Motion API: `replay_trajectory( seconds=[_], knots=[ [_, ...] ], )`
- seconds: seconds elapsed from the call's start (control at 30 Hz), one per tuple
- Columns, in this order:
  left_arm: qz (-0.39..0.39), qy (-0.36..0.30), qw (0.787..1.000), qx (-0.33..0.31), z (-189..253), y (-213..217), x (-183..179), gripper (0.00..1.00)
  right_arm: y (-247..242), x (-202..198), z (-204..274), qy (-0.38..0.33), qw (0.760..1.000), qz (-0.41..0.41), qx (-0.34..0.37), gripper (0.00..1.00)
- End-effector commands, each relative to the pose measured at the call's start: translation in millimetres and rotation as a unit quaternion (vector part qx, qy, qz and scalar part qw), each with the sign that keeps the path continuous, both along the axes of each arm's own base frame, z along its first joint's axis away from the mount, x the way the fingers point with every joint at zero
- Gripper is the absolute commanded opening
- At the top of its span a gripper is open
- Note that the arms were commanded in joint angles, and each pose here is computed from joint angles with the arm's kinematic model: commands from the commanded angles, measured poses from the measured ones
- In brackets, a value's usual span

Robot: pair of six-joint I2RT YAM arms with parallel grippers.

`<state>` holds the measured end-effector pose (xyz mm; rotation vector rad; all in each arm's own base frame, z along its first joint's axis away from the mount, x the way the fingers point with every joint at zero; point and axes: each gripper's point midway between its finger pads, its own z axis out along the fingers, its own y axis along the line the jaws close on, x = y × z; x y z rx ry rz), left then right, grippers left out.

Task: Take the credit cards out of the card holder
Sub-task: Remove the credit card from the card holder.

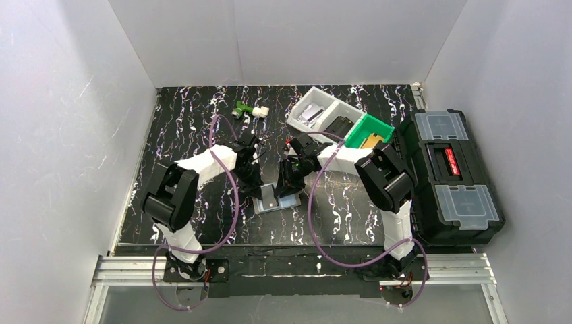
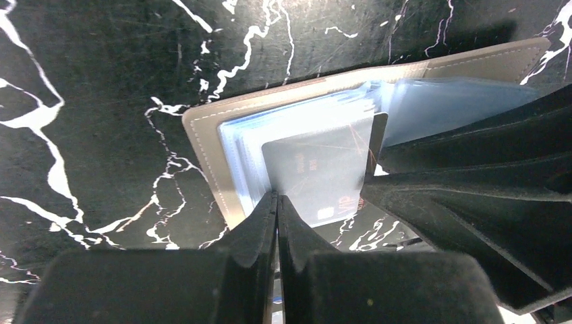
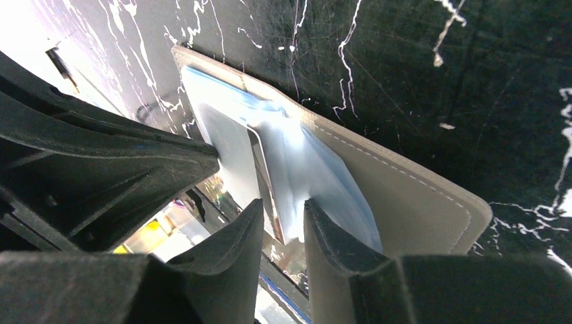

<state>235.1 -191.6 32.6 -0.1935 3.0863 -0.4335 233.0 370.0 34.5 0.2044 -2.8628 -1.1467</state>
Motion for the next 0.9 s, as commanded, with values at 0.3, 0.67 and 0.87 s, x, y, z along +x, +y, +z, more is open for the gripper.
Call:
replay_trajectory(
  seconds=[0.3, 0.67, 0.87],
  knots=[
    [0.006, 0.028, 0.999, 0.018, -23, -10, -4, 0.00, -10, -2, -16, 0.024, 1.000, -0.013, 0.008, 0.36],
    [0.014, 0.045, 0.997, 0.061, -38, 5, -12, 0.00, -22, 2, -2, 0.049, 0.992, -0.042, 0.109, 0.36],
    [0.015, 0.045, 0.997, 0.066, -39, 7, -12, 0.00, -17, 0, 4, 0.066, 0.986, -0.044, 0.144, 0.32]
  ],
)
